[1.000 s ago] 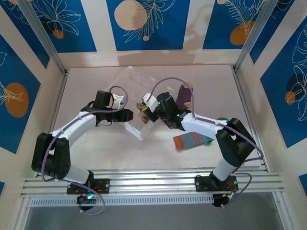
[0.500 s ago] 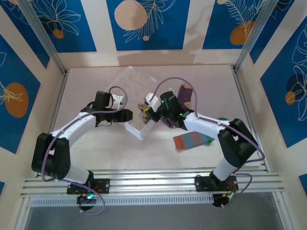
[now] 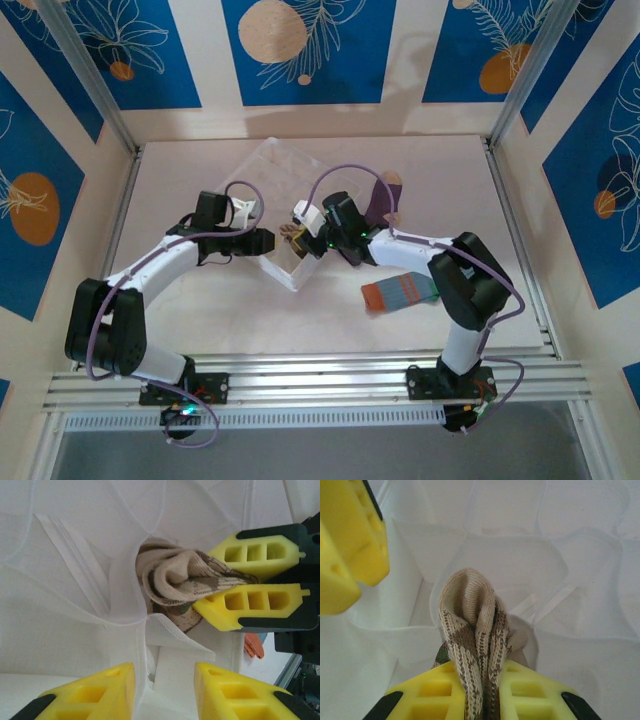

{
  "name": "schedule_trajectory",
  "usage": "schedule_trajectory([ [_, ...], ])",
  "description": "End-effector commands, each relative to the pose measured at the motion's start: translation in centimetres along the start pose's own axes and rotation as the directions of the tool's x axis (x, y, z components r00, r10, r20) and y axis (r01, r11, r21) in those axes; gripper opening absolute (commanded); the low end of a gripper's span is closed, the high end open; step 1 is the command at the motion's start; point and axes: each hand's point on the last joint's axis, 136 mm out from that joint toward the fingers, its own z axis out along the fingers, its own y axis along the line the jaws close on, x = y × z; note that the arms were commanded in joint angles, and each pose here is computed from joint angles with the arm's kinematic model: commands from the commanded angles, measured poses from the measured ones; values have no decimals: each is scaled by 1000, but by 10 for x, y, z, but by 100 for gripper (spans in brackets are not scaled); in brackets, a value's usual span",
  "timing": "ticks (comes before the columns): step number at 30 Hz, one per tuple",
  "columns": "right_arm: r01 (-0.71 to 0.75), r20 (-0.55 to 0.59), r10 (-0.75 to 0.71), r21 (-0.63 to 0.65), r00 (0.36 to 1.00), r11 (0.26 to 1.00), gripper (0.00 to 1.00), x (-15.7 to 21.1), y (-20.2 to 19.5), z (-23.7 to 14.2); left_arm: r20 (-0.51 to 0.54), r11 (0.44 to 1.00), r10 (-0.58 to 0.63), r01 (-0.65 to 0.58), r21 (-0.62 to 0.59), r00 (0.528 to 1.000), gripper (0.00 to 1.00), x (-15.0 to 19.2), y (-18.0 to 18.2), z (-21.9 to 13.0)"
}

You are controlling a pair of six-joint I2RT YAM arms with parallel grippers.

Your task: Roll the socks

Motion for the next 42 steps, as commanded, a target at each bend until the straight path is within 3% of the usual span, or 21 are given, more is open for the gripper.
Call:
schedule_trajectory([
  [1,-65,-109,65,2,992,998,0,36,-2,13,-127,982,-154,137,-133,980,36,47,41,7],
  [8,-67,-52,72,103,996,992,0,17,-32,24,-93,974,-168,151,-171,981,36,42,52,0],
  [16,-70,-3,70,25,998,997,4,0,-28,32,-71,966,-191,175,-188,979,35,40,59,-6],
  [21,-124,-1,124,11,992,992,19,17,-18,22,-73,965,-197,180,-190,978,35,41,61,-8],
  [25,-195,-37,196,32,980,980,42,23,-21,11,-72,966,-199,183,-181,977,35,38,60,-7],
  [28,-220,-20,221,37,975,975,51,18,-25,2,-65,968,-196,183,-173,978,35,35,57,-8],
  [42,-295,12,295,24,955,955,58,-41,-30,-24,-16,981,-129,125,-147,992,36,13,38,-25],
])
